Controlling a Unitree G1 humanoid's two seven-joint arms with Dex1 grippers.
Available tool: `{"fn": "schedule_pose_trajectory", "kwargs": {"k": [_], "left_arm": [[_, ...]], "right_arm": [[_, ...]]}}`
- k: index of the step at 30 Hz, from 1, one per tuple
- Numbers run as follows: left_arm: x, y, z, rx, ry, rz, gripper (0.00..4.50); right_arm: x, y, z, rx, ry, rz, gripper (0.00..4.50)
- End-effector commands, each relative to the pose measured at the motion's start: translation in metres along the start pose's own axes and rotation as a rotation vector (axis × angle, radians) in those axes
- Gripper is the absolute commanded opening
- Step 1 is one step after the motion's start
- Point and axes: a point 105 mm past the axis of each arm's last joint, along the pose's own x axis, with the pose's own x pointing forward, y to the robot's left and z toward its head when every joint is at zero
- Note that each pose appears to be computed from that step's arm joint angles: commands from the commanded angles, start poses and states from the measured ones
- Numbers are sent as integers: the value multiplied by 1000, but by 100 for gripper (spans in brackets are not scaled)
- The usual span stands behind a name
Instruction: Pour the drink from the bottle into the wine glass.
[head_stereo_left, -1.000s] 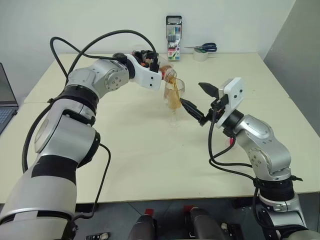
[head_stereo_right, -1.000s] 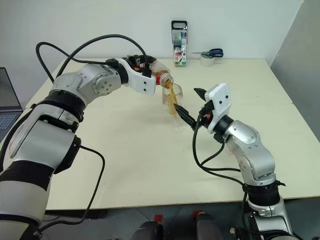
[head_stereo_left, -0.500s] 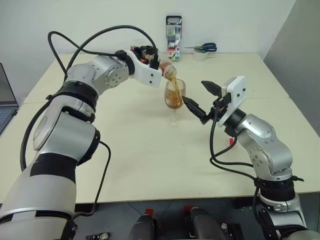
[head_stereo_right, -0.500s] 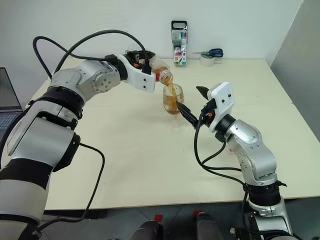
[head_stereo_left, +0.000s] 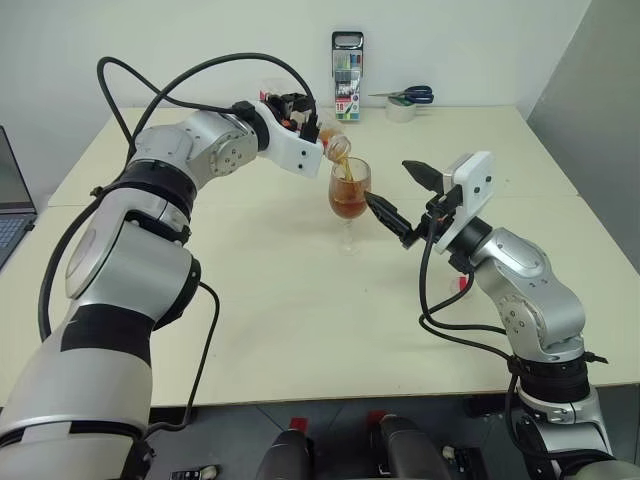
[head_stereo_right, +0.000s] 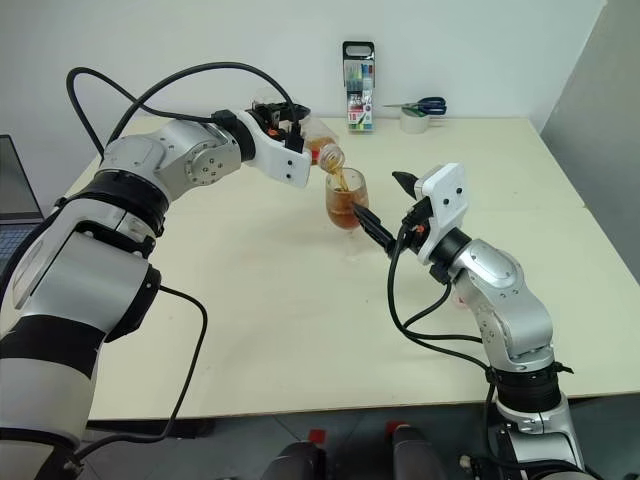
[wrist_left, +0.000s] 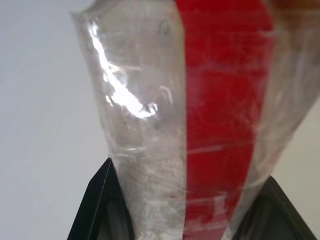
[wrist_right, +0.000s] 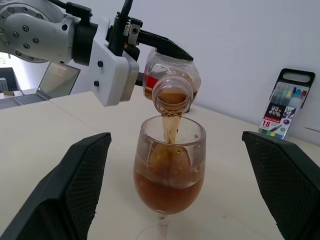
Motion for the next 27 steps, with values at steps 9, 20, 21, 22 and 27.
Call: {"fn": "schedule_pose_trajectory", "kwargs": {"k": [9, 20, 21, 22, 27], "left_arm": [[-7, 25, -11, -109, 25, 96, 174], [-11, 28, 5, -442, -129, 140, 174], [-13, 28, 5, -441, -135, 151, 174], [-14, 28, 5, -440, -135, 157, 174], [-27, 28, -30, -801, -40, 306, 174]], "right_arm": [[0, -5, 11, -9, -43, -8, 450], [2, -4, 9, 8, -31, 16, 450], [3, -3, 9, 9, -30, 22, 450], [3, -2, 9, 9, -30, 28, 450], [2, 7, 12, 13, -27, 88, 450]]}}
